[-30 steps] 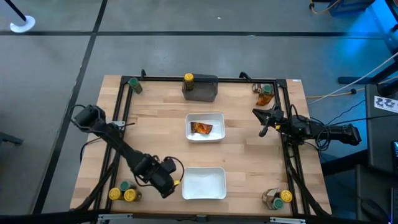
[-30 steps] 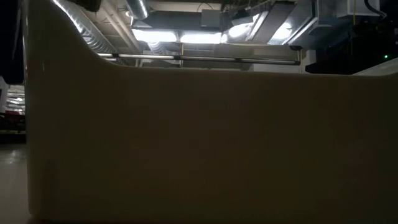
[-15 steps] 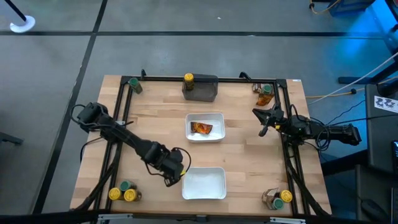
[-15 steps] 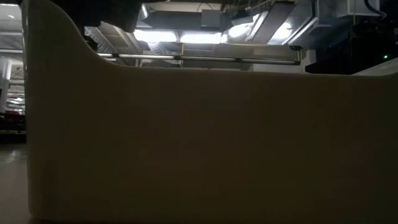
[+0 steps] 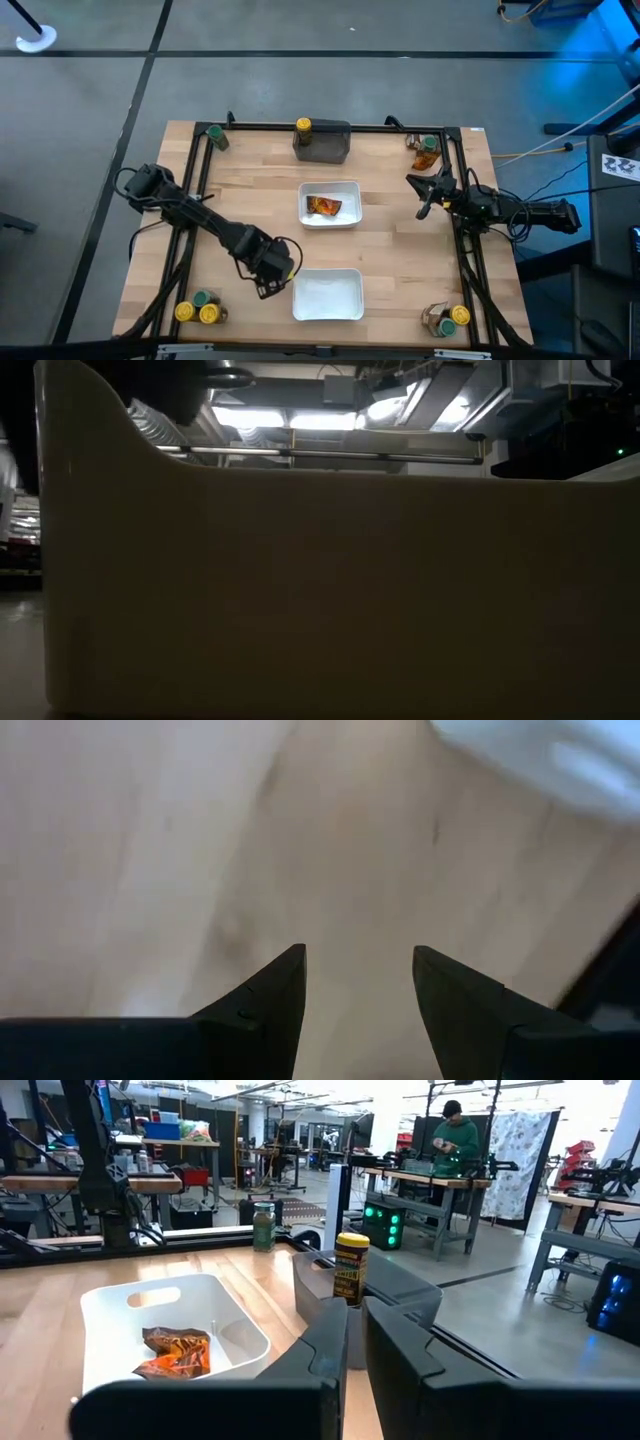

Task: Sort spices by type
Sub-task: Put the green seasoning bottle into the bottom white bin

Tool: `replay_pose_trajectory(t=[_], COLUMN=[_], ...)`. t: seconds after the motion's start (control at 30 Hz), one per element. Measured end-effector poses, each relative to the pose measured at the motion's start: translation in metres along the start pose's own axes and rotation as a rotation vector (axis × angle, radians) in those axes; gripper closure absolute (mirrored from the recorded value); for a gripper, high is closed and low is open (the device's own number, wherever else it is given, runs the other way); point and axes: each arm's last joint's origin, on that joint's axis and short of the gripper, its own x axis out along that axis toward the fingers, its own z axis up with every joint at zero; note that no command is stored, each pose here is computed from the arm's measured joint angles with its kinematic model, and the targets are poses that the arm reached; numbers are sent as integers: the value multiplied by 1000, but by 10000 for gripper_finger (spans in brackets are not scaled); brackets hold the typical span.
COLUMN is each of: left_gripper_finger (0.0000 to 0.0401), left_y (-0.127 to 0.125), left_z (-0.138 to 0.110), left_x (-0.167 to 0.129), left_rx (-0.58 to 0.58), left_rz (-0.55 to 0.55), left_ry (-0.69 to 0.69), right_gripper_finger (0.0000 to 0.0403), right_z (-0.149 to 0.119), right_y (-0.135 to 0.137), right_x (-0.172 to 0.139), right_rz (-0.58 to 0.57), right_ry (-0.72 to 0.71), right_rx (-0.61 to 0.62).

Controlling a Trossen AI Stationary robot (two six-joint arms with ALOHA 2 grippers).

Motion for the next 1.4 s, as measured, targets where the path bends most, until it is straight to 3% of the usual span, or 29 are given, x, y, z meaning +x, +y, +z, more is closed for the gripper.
replay_pose_trajectory(t=[0.27, 0.4, 0.67, 0.8, 0.9, 1.2, 1.4], left_gripper_finger=[232, 232, 233, 233, 233, 233, 233], left_y=[-8, -10, -14, -7, 3, 55, 101], left_z=[-30, -39, -56, -67, -67, -42, -24], left_x=[0, -2, -17, -27, -39, -98, -125], left_rx=[34, 27, -60, -109, -135, -273, -453], left_rz=[18, 28, -17, 37, 104, 76, 214], left_ry=[175, 189, 226, 248, 136, -289, -558], right_gripper_finger=[366, 366, 366, 365, 366, 366, 366], right_z=[-1, -1, -1, -1, -1, 0, 0], right_y=[0, 0, 0, 0, 0, 0, 0], right_x=[0, 0, 0, 0, 0, 0, 0], right_rz=[0, 0, 1, 1, 1, 3, 3], right_ry=[6, 6, 7, 7, 7, 5, 4], right_rx=[2, 3, 4, 9, 11, 13, 13])
